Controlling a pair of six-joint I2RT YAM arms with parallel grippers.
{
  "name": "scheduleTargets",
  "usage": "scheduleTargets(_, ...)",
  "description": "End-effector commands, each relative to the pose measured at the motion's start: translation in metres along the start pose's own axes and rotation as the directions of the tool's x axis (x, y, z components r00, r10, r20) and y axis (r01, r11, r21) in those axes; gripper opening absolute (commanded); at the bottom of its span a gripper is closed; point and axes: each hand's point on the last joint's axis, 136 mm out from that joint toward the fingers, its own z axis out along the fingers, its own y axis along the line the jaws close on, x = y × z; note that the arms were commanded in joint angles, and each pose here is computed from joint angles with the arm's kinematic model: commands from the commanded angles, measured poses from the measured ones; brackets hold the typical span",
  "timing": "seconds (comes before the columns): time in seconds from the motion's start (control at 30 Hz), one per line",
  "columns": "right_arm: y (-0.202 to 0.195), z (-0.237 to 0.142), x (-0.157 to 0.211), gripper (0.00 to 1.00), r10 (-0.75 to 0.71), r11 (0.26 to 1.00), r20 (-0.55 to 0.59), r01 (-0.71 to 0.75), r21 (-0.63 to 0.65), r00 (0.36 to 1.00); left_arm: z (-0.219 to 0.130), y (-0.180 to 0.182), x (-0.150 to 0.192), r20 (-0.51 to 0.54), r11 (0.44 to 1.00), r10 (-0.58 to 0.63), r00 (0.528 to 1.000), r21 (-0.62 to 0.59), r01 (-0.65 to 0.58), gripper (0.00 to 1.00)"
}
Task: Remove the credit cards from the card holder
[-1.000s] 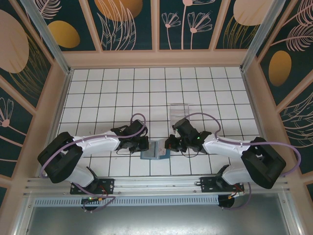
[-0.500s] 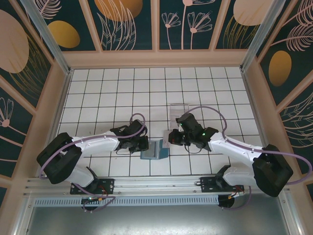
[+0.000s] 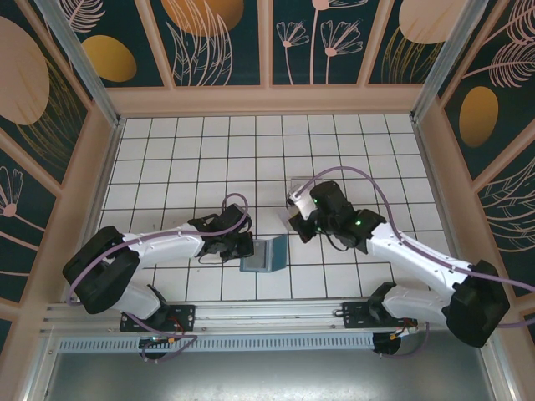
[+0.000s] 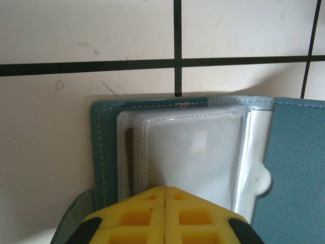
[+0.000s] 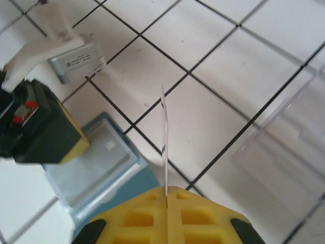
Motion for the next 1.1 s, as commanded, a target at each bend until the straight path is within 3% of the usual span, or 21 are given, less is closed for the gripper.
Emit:
scheduleTargets(0.0, -0.013, -0.014, -0.007, 0.00, -0.370, 0.927, -0.054, 0.372, 0.043, 0.928, -0.001, 0.003, 0.003, -0.007, 1.000, 0.005, 1.000, -0.002, -0.005, 0.07)
scheduleTargets(0.27, -0.027, -0.022, 0.000, 0.00, -0.586, 0.805, -0.219, 0.590, -0.054, 0.780, -0.002, 0.004, 0.004, -0.005, 1.000, 0.010, 1.000, -0.002, -0.010, 0.08)
scheduleTargets(0.57, -0.068, -0.001, 0.012, 0.00, -0.611, 0.771, -0.443, 0.620, -0.146, 0.656, -0.001, 0.005, 0.003, 0.003, 1.000, 0.020, 1.000, -0.008, -0.020, 0.08)
scheduleTargets(0.87, -0.104, 0.020, 0.013, 0.00, -0.604, 0.767, -0.527, 0.615, -0.180, 0.598, -0.002, 0.003, 0.001, 0.005, 1.000, 0.030, 1.000, -0.005, -0.030, 0.08)
scheduleTargets(1.07, -0.110, 0.030, 0.011, 0.00, -0.613, 0.767, -0.518, 0.606, -0.210, 0.596, -0.001, 0.003, 0.001, 0.005, 1.000, 0.031, 1.000, -0.007, -0.031, 0.08)
